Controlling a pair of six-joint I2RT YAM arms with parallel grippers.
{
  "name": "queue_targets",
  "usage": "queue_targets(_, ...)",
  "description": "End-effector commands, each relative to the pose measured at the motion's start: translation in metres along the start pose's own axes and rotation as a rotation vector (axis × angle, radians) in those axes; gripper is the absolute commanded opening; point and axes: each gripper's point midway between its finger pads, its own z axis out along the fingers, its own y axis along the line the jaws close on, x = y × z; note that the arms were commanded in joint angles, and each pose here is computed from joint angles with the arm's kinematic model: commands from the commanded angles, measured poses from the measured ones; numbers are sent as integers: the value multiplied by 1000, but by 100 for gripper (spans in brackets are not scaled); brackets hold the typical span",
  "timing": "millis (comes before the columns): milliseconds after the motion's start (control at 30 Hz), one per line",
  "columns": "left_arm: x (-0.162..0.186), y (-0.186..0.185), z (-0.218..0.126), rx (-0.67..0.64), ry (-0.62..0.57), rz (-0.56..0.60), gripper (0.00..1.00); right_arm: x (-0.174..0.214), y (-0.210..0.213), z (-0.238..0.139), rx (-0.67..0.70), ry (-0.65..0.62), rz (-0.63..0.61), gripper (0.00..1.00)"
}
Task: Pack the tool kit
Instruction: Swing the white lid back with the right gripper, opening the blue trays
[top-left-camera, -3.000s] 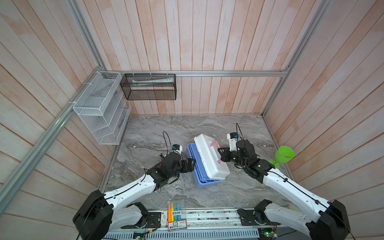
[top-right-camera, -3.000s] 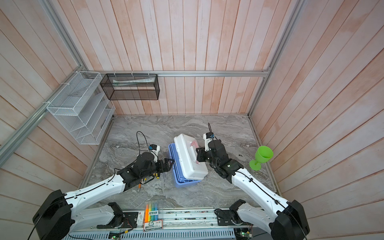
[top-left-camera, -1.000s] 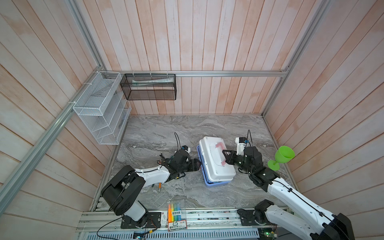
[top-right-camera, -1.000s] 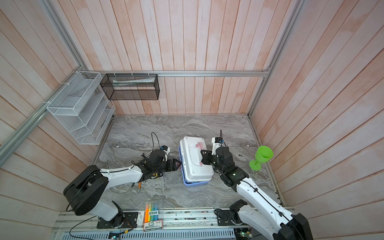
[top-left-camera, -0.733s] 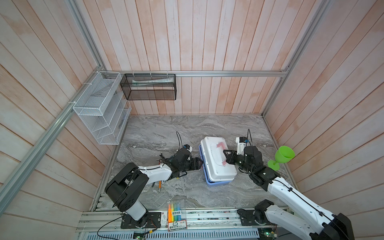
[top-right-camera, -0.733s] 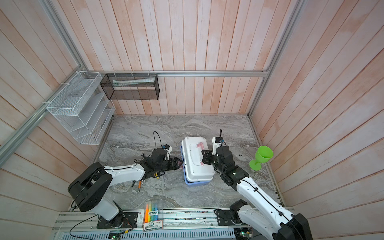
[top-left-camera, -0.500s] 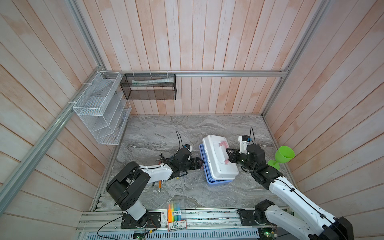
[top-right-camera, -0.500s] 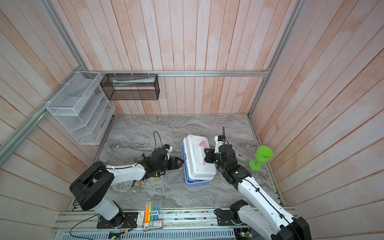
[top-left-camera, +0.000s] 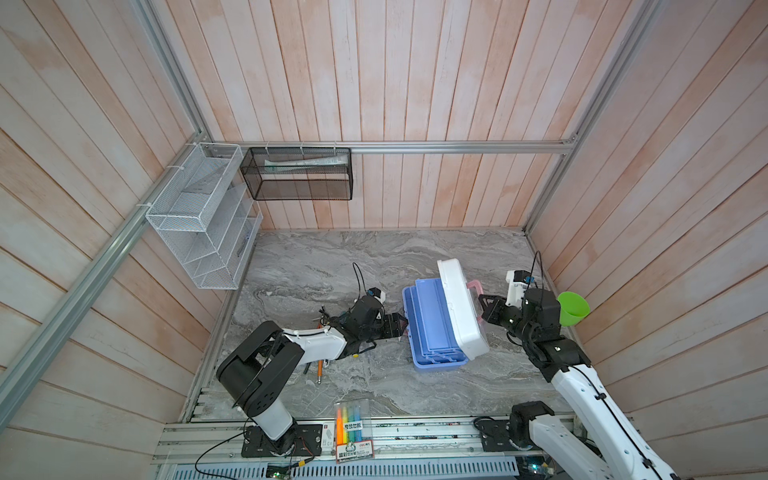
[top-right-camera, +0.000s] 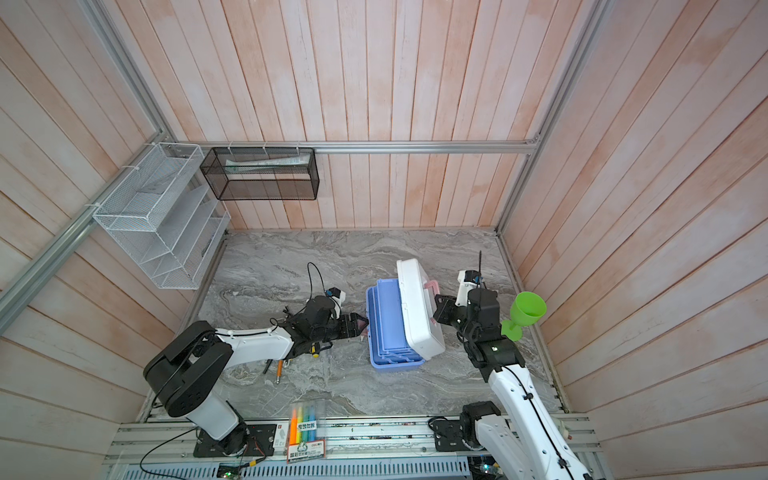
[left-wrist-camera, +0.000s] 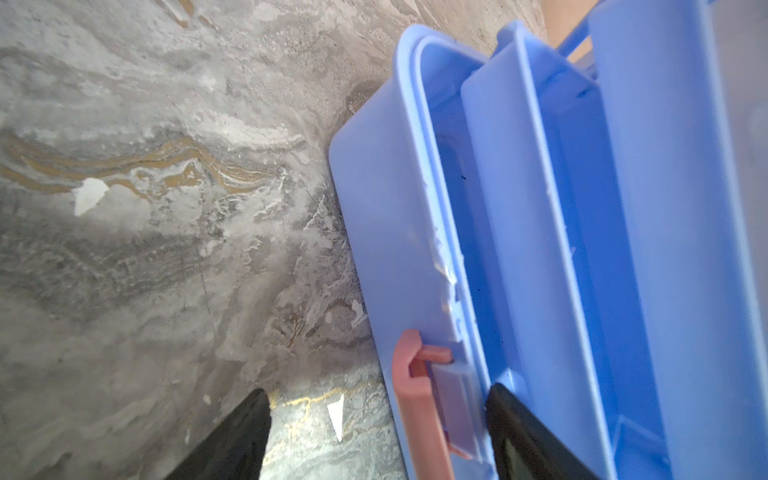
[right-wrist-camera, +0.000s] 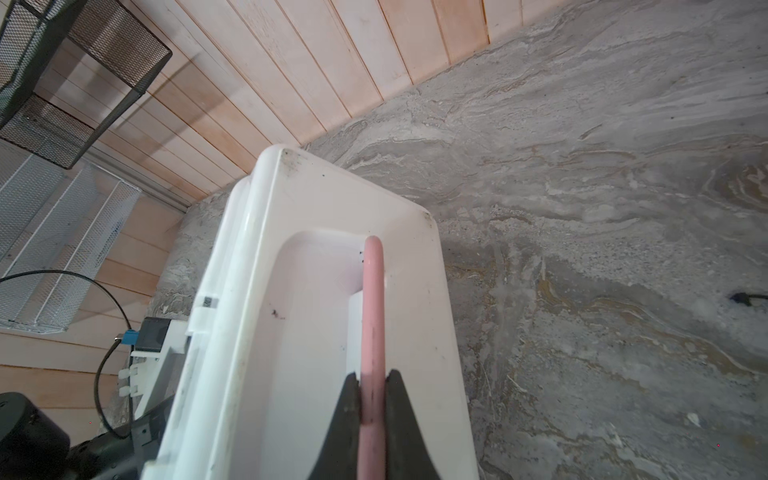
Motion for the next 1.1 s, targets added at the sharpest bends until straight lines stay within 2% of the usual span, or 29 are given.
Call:
queue_targets(0, 44, 60, 1, -197, 134, -43, 83, 3, -15, -4, 48, 19, 9, 0)
queue_targets(200, 46, 63, 0, -207, 136, -44, 83, 1, -29, -6, 93, 26, 25, 0)
queue_targets(300, 45, 63, -2, -211, 134, -42, 83, -1, -35, -8, 112, 26, 33, 5)
queue_targets(400, 44, 65, -3, -221, 132, -39, 83, -2, -38, -9, 122, 26, 36, 16)
queue_targets(533, 41, 63, -5, -214, 120, -34, 83, -1, -40, -10, 134, 38, 37, 21)
queue_targets(967, 39, 62, -7, -216, 113, -17, 83, -8, -65, -17, 236, 41, 53, 22)
queue_targets(1067, 38, 61, -7, -213, 111, -15, 82, -9, -71, -17, 256, 46, 53, 25)
